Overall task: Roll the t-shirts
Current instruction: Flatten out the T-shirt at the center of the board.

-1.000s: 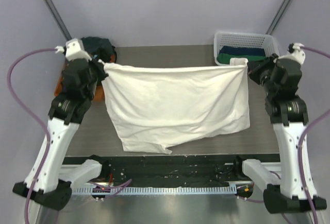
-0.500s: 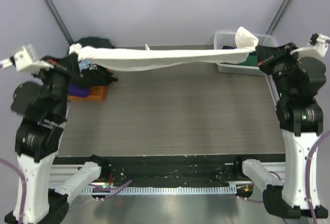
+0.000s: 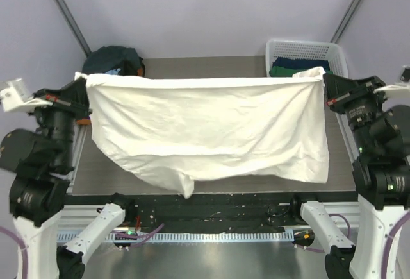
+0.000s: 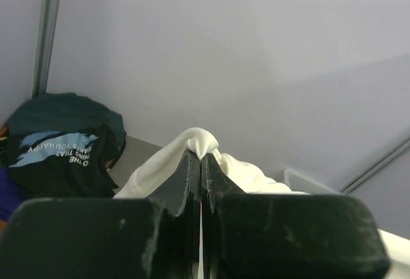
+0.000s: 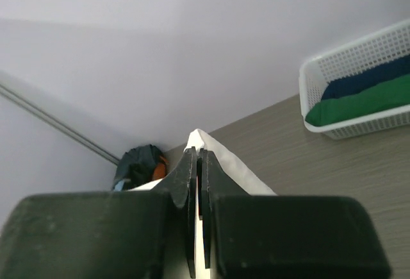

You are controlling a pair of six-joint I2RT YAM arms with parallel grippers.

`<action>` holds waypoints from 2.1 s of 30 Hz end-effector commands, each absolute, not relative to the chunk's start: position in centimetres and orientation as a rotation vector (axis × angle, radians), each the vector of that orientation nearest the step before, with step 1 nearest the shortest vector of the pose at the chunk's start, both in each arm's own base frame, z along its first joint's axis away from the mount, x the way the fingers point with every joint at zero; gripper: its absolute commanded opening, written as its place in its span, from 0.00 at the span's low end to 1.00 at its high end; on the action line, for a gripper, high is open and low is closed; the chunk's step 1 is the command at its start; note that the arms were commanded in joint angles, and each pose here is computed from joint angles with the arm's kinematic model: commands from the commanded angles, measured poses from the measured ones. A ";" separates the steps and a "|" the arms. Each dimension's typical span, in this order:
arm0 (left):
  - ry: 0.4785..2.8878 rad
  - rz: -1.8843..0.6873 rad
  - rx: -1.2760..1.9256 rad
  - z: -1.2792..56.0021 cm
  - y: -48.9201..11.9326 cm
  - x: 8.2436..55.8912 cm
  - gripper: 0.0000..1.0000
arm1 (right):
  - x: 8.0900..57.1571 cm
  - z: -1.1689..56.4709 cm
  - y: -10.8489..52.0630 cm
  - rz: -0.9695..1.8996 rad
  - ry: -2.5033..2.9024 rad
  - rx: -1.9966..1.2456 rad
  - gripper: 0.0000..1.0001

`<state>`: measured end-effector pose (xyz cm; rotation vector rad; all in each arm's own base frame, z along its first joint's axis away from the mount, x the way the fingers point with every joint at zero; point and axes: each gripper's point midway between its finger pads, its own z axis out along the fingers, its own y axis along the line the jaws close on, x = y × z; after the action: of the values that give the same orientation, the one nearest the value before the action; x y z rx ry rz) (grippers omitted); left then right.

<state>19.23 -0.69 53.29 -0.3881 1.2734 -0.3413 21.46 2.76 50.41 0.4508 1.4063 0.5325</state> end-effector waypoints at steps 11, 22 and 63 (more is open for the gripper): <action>1.806 -0.162 -0.348 34.5 -10.0 46.9 0.61 | 44.6 30.7 1.8 0.450 1.822 0.707 0.76; 1.946 -0.306 -0.442 28.0 -10.1 39.0 0.55 | 38.2 24.0 3.1 0.476 1.931 0.653 0.49; 2.481 -0.116 -0.502 2.6 -13.3 38.0 0.00 | 35.8 1.5 7.2 0.208 2.339 0.799 0.01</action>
<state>35.88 -15.23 2.32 -0.4820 2.5206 -0.2650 34.27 5.10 2.00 0.8238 2.3274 0.1935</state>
